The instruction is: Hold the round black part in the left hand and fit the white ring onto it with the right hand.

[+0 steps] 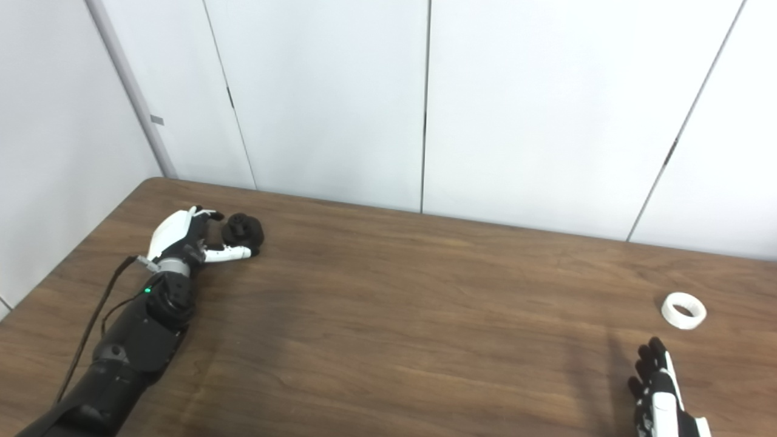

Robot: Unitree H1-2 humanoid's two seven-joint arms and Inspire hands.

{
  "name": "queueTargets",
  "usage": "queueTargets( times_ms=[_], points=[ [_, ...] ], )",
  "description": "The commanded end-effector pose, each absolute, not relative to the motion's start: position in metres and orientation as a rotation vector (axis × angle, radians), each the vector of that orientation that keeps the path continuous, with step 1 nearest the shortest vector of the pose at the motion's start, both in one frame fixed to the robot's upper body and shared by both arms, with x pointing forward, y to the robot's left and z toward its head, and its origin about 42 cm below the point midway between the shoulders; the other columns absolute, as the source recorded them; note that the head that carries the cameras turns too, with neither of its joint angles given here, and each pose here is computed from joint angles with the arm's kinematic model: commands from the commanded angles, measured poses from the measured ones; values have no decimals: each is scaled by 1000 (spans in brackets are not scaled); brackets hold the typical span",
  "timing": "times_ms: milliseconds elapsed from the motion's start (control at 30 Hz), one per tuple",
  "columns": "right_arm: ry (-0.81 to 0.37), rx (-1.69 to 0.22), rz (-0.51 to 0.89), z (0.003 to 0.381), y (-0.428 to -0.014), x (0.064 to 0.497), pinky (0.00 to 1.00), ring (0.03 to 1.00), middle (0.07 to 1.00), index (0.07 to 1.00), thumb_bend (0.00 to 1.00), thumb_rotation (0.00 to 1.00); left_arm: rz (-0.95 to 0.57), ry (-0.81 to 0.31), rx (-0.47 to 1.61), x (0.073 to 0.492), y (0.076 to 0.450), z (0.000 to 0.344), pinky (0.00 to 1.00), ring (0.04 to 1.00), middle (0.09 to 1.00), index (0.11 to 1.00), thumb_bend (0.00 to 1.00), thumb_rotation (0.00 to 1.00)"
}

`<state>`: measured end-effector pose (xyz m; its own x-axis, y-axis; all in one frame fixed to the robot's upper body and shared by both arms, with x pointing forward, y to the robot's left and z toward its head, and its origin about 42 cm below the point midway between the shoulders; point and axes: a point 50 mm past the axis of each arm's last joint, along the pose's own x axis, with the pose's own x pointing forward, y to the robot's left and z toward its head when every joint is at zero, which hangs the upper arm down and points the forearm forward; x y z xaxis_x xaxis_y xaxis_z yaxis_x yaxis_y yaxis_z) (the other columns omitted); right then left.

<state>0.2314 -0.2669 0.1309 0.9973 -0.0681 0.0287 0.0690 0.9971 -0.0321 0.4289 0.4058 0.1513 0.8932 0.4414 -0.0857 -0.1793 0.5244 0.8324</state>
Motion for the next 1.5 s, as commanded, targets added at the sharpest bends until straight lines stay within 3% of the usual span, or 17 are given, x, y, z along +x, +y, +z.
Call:
queueTargets(
  times_ms=[0,1467],
  points=[
    [-47,-35,-72,136,-266,224,1000,1000,986,1000,474,1000,414,212,968,443,413,182,1000,1000,1000,828,1000,366],
    [-33,-55,-86,145,-260,219,1000,1000,985,1000,352,1000,335,197,922,444,402,174,1000,1000,977,798,984,319]
  ],
)
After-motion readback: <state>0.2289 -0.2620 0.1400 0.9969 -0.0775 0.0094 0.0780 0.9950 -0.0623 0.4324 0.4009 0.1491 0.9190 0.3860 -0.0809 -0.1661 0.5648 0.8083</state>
